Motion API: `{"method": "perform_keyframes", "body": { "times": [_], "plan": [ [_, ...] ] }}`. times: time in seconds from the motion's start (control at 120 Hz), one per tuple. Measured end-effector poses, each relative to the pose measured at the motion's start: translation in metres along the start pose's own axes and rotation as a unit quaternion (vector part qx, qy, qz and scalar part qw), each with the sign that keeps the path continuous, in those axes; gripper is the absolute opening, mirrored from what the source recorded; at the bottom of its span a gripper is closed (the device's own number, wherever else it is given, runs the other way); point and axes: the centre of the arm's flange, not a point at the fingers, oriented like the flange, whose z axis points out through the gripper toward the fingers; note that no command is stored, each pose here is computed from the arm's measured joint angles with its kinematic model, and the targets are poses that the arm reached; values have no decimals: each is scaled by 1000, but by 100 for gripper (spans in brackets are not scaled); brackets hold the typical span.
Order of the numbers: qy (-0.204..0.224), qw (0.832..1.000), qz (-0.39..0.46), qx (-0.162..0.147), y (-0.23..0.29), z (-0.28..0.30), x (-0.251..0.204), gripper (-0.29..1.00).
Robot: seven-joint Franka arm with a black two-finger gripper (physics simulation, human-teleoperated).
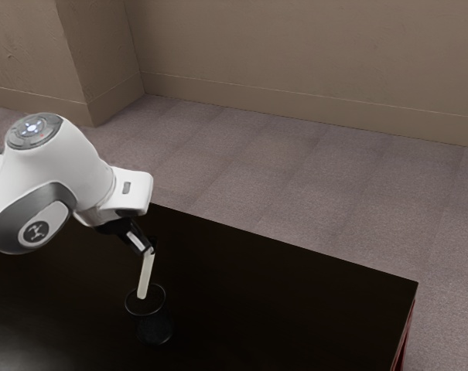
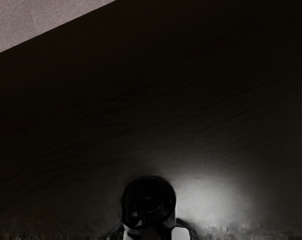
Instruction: Put the marker into the pen holder.
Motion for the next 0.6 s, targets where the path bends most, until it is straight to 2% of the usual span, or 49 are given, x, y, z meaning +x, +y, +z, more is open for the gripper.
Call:
{"method": "perform_keyframes", "body": {
  "times": [0.208,0.6],
  "plan": [
    [-24,999,-29,-19,8,17,-12,-9],
    [-3,999,-35,1,-3,18,-6,-8]
  ]
}}
